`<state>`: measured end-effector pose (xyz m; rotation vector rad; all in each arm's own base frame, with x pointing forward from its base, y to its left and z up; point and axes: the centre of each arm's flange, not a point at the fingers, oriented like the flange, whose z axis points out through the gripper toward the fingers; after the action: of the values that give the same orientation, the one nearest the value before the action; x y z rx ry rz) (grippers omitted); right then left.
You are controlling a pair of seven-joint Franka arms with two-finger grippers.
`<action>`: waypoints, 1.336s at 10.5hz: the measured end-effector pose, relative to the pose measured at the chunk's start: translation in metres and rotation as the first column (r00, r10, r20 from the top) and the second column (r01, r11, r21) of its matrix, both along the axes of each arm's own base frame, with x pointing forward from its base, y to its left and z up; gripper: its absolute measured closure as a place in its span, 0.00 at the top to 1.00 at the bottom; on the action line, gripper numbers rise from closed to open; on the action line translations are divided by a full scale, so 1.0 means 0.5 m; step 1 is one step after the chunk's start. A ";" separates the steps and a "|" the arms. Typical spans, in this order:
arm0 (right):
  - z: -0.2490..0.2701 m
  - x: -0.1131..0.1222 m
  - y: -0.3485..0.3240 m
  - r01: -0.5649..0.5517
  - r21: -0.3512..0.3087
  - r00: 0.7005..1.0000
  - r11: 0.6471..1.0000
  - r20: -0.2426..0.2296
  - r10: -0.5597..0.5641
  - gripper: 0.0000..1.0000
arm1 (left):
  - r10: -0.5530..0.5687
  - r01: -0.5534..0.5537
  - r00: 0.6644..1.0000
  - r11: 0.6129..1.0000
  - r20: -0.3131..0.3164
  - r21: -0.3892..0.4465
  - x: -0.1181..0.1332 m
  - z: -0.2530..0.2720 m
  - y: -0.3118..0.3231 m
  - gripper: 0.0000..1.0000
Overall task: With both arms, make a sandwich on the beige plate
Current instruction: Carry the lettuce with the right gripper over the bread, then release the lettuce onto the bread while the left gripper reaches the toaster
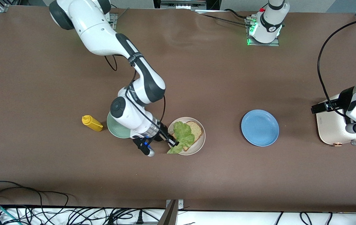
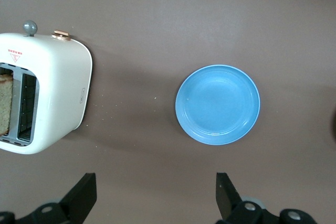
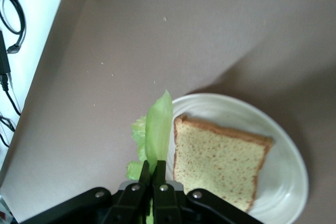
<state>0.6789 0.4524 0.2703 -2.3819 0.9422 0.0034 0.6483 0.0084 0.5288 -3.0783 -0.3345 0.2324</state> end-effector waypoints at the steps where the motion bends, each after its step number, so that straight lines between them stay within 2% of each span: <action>1: -0.015 -0.019 0.028 0.015 0.006 1.000 1.000 -0.023 -0.015 0.03 | 0.000 0.000 1.000 1.000 0.000 0.000 0.000 0.000 0.000 1.00; 2: -0.023 -0.035 0.047 0.024 0.015 0.999 1.000 -0.046 -0.023 0.03 | 0.000 0.000 1.000 1.000 0.000 0.000 0.000 0.000 0.000 1.00; 4: -0.027 -0.043 0.051 0.026 0.015 0.998 1.000 -0.059 -0.025 0.03 | 0.013 -0.013 1.000 1.000 0.002 0.000 -0.001 0.003 0.022 1.00; 7: -0.077 -0.056 0.031 0.015 -0.023 0.996 1.000 -0.084 -0.017 0.03 | -0.001 0.002 1.000 1.000 0.006 -0.011 -0.009 0.010 0.109 1.00; 10: -0.121 -0.068 0.024 0.022 -0.038 0.998 0.999 -0.053 -0.024 0.03 | -0.012 0.012 1.000 1.000 0.001 -0.027 -0.033 0.006 0.258 1.00; 12: -0.125 -0.068 0.023 0.010 -0.042 0.999 0.999 -0.037 -0.011 0.04 | -0.036 0.035 0.999 0.999 -0.023 -0.020 -0.063 -0.012 0.380 0.98; 14: -0.122 -0.068 0.024 -0.035 -0.052 0.999 0.998 -0.006 0.034 0.27 | -0.075 0.077 0.994 0.997 -0.085 0.025 -0.080 -0.052 0.458 0.96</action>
<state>0.6451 0.4643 0.2094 -2.4465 0.9136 -0.0022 0.6083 0.2375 0.5029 -3.0343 -0.2145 0.3502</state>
